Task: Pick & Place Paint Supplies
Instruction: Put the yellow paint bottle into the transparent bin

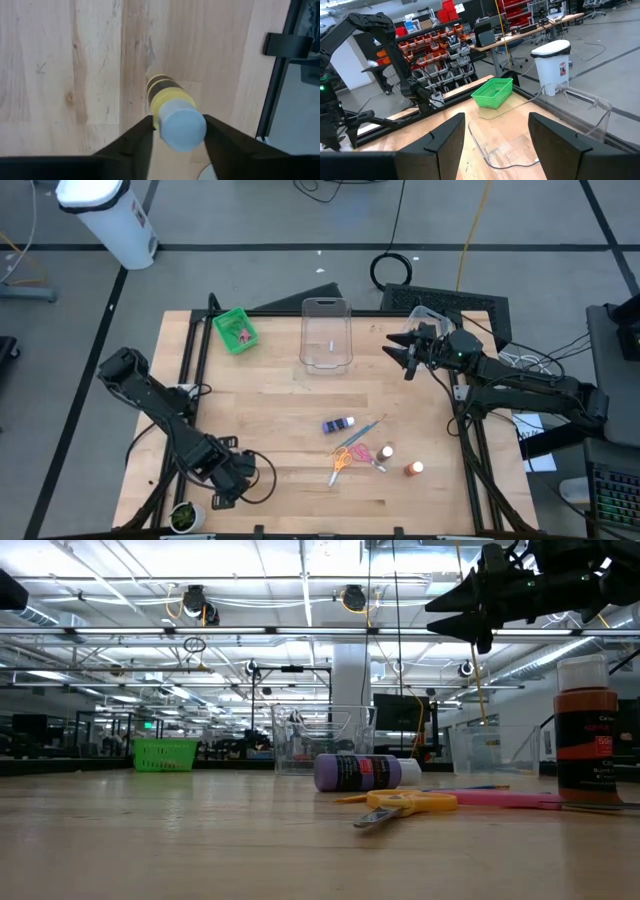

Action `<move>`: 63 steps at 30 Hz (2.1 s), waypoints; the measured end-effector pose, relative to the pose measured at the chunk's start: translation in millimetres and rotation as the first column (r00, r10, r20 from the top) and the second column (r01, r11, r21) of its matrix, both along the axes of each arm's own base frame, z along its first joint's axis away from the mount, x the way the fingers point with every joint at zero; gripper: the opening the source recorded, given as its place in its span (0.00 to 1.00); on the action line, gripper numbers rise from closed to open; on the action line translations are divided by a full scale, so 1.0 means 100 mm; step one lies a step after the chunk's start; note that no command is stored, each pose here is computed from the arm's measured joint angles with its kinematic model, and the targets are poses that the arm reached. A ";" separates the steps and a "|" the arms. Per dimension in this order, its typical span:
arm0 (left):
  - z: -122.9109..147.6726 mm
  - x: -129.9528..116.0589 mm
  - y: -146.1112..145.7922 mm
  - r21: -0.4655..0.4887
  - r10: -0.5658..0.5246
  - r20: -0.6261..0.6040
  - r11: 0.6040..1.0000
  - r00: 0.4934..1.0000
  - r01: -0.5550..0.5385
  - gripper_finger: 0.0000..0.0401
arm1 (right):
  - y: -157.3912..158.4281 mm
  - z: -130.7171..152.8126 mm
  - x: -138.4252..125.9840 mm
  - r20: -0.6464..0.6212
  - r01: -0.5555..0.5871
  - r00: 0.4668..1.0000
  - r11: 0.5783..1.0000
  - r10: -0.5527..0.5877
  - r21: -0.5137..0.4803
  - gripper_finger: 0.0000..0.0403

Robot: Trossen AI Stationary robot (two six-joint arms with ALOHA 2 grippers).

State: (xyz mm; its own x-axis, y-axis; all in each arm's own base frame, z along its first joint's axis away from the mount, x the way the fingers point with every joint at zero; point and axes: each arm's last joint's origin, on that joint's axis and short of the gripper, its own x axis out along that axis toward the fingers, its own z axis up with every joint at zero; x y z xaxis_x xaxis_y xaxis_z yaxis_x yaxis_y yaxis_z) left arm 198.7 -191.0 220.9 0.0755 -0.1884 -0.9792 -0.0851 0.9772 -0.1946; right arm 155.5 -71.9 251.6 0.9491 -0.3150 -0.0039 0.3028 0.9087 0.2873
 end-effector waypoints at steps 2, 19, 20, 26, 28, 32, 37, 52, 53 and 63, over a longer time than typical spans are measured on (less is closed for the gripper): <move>0.01 0.03 0.02 -0.003 0.006 0.010 1.000 1.000 -0.006 0.31 | 0.00 0.00 0.00 0.003 0.000 1.000 1.000 0.000 0.009 0.52; 0.47 0.67 0.74 0.120 0.074 0.340 0.985 0.938 -0.121 0.29 | 0.00 0.02 0.01 0.027 -0.004 1.000 1.000 0.004 -0.003 0.52; 0.55 0.72 0.81 0.147 0.053 0.371 0.982 0.927 -0.115 0.29 | 0.01 0.02 0.02 0.028 -0.011 1.000 1.000 0.011 -0.010 0.52; 1.00 1.03 1.33 0.250 -0.010 0.525 0.958 0.851 -0.142 0.29 | 0.16 0.00 0.22 0.037 -0.125 0.991 0.987 0.130 -0.104 0.52; 1.12 1.08 1.51 0.262 -0.007 0.557 0.950 0.831 -0.168 0.29 | 0.23 -0.02 0.31 0.035 -0.167 0.984 0.976 0.173 -0.140 0.52; 1.22 1.13 1.79 0.277 0.016 0.592 0.935 0.806 -0.222 0.29 | 0.31 -0.07 0.52 -0.003 -0.182 0.983 0.957 0.186 -0.225 0.52; 1.24 1.15 1.99 0.251 0.044 0.614 0.936 0.788 -0.247 0.29 | 0.28 -0.21 0.88 -0.059 -0.130 0.991 0.965 0.120 -0.227 0.55; 1.26 1.18 2.07 0.272 0.014 0.635 0.932 0.772 -0.240 0.29 | 0.19 -0.34 1.71 -0.186 -0.325 0.941 0.906 0.282 -0.271 0.63; 1.27 1.19 2.07 0.271 0.012 0.643 0.931 0.766 -0.242 0.29 | 0.19 -0.36 1.73 -0.194 -0.332 0.938 0.905 0.287 -0.266 0.62; 1.27 1.18 2.21 0.242 0.033 0.646 0.939 0.762 -0.245 0.29 | 0.22 -0.36 1.76 -0.193 -0.336 0.937 0.903 0.291 -0.269 0.50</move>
State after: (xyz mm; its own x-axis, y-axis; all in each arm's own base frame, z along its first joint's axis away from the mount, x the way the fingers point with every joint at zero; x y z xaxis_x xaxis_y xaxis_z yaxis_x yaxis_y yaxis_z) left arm 316.8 29.8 348.0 0.6903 0.1613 -0.7053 -0.1881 0.9813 0.0403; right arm 331.3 -50.0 216.1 0.9948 -0.0093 -0.1016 0.0061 0.9995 -0.0320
